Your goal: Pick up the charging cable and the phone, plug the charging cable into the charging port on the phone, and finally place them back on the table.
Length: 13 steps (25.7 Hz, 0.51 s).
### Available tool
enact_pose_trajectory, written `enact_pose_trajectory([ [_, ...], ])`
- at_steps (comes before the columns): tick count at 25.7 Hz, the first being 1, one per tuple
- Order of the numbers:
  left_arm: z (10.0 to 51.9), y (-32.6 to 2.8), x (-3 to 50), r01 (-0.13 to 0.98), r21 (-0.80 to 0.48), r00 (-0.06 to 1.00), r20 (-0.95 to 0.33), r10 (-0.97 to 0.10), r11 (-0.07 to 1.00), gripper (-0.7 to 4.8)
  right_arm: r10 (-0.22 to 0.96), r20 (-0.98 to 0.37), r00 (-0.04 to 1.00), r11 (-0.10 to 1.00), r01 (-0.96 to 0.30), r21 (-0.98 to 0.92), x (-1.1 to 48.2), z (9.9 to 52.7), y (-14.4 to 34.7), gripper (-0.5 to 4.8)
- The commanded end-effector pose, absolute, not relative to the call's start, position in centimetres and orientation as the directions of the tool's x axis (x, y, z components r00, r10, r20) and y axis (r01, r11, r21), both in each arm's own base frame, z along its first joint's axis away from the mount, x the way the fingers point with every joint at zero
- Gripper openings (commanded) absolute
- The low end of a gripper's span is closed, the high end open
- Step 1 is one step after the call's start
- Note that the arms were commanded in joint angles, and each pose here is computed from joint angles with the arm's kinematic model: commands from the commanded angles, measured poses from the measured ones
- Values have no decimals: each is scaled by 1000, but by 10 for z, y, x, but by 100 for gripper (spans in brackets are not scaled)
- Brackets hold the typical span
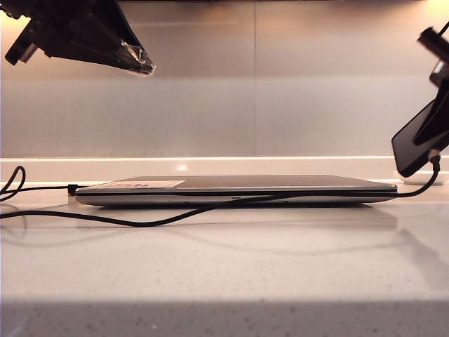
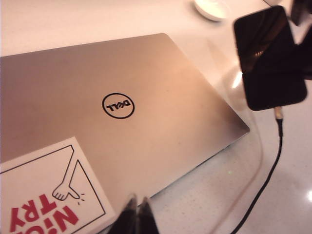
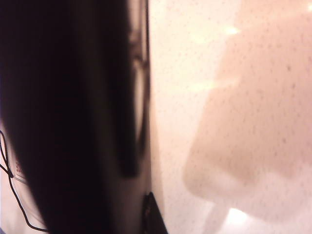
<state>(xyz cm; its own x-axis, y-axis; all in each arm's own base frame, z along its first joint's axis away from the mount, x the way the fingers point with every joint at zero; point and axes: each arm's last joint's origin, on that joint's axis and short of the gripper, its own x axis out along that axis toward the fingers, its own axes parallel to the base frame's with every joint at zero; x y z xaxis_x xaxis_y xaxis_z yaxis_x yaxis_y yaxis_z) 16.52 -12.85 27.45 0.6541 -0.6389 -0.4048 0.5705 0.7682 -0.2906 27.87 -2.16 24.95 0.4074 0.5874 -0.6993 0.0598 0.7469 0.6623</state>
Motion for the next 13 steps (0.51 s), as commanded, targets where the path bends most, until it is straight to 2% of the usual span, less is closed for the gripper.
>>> enact_pose_trajectory([
  [1,278,-128,165,578,-282,660,-389,-642,765,-5,615,-695,374,735,49,677,291,248,-22,-6],
  [6,278,-128,165,578,-282,661,-388,-642,765,-5,628,-707,324,723,93,685,311,228,-25,1],
  [7,278,-128,165,578,-282,661,-388,-642,766,-6,628,-710,318,724,98,683,312,225,-25,32],
  [9,278,-128,165,578,-282,661,-389,-642,766,-5,608,-732,308,740,113,663,314,219,-26,151],
  [10,278,-128,165,578,-282,661,-388,-642,766,-5,594,-745,303,751,123,649,315,217,-27,183],
  [13,278,-128,165,578,-282,661,-389,-642,766,-5,565,-770,297,779,116,616,316,213,-28,185],
])
